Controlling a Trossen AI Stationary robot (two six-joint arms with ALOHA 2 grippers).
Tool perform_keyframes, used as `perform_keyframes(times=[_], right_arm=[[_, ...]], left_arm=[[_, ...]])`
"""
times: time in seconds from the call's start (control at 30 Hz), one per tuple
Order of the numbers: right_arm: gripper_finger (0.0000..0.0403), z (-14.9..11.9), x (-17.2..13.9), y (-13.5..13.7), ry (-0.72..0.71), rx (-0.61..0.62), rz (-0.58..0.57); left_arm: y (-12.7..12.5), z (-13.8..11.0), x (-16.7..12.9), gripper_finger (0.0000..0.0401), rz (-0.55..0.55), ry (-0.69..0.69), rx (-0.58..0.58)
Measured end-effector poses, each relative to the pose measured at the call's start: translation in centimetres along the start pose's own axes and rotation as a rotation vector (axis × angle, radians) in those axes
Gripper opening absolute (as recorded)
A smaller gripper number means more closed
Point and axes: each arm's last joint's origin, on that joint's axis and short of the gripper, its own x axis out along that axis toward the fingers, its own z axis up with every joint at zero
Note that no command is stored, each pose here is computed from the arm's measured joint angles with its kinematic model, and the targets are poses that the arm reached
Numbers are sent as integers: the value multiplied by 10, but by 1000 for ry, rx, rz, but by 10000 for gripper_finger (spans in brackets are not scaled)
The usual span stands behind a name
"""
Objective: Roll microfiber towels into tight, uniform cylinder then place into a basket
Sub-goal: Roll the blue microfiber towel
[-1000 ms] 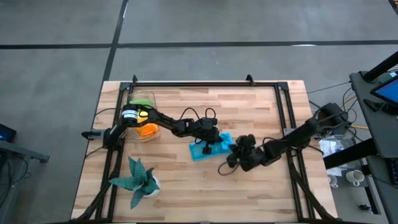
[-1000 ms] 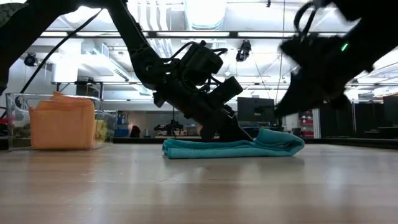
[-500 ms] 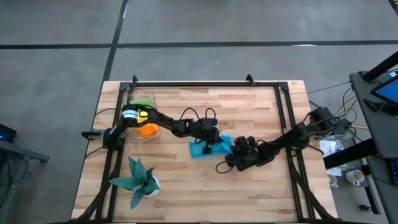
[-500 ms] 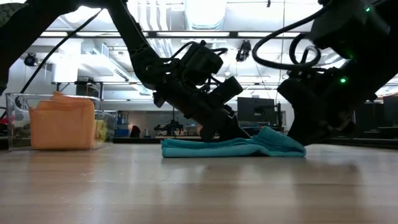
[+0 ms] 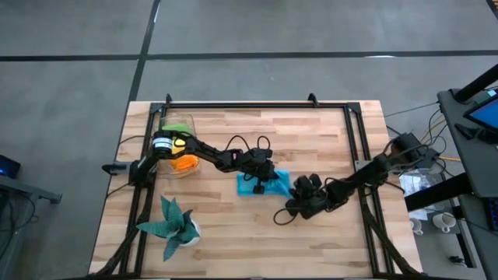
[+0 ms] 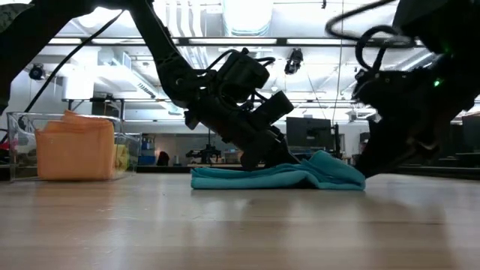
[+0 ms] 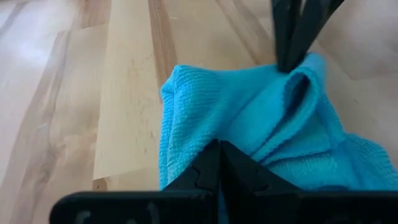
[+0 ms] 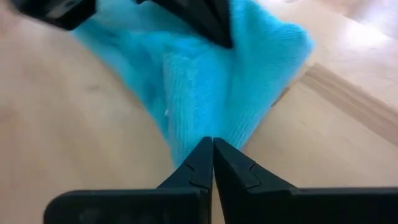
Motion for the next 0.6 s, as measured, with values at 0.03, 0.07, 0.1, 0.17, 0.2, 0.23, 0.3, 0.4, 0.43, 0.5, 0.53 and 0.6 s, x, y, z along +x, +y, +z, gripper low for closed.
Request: perform_keyframes(times=[0.03,0.07,0.1,0.17,0.2,0.23,0.3,0.4,0.43,0.5,0.53,0.6], right_arm=[[9,1,-2,1,2,-10,9],[9,3,-4,1,1,-18,20],[9,4,-6,2,-3,-23,29],[9,8,-9,5,-14,-26,48],[9,10,-11,6,-19,-30,56],[9,11,-12,6,-24,-38,59],[9,13,-13,8,-35,-53,62],[9,16,-13,9,-85,-67,39],[8,18,-12,8,-106,-64,25],[9,21,-10,6,-144,-55,-7],[9,23,-9,5,-161,-47,-20],[9,27,-6,3,-172,-30,-35]], left_arm=[[0,0,0,0,1,0,0],[0,0,0,0,2,1,0],[0,0,0,0,3,1,0],[0,0,0,0,6,2,0],[1,0,0,0,7,2,-1],[1,0,0,0,7,2,-1],[1,0,0,0,8,2,-1],[1,0,0,0,9,0,-1],[1,0,0,0,9,0,-1],[1,0,0,0,9,0,-1],[1,0,0,0,9,-1,0],[1,0,0,0,10,-2,0]])
